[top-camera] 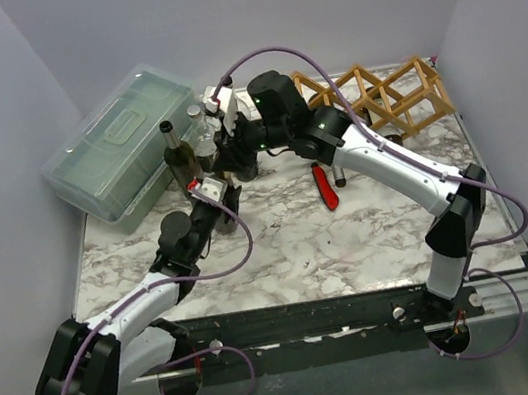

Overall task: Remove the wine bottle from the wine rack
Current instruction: Place the wine bottle at the center of the board.

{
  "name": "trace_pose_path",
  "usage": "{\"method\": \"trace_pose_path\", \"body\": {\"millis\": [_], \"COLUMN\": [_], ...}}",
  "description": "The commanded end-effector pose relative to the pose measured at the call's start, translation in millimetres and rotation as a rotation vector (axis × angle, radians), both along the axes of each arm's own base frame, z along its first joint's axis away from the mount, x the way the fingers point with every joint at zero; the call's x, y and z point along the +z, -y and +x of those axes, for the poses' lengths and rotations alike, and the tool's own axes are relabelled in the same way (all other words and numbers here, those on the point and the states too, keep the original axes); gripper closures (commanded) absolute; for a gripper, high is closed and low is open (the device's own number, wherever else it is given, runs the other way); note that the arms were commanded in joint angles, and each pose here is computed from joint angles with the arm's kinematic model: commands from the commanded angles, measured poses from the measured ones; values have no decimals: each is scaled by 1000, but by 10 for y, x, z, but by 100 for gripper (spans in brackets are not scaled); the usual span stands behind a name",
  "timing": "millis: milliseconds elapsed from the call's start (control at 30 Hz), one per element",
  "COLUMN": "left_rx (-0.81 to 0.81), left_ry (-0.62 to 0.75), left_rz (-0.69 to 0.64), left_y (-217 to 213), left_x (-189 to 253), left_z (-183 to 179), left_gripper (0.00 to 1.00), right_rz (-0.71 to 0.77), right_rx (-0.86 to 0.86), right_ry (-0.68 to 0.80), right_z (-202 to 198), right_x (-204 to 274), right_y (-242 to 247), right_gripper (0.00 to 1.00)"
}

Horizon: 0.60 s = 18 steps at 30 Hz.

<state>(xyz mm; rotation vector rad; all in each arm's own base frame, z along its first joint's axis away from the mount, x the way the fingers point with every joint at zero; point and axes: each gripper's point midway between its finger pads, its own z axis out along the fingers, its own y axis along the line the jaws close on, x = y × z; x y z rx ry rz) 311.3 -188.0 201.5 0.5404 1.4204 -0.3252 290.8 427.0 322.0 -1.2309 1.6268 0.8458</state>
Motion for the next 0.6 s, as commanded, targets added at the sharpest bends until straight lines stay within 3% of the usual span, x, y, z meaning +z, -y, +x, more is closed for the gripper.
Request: {"method": "trace_pose_path", "body": {"millis": [0, 367, 500, 567], "left_rx": [-32, -5, 9, 13], "left_ry": [187, 156, 140, 137], "left_rz": [-119, -153, -182, -190], "left_y": [56, 40, -1, -11], "left_x": [737, 733, 695, 685], "left_z": [161, 505, 571, 597], "left_gripper": [100, 100, 100, 100], "right_rz": [23, -8, -9, -4], "right_rx": [-92, -182, -208, -221], "right_ry": [128, 183, 190, 194], "right_z": [317, 636, 704, 733], "right_x": [201, 148, 143, 151], "right_y": [-142, -218, -227, -230], "right_gripper": [93, 87, 72, 60]}}
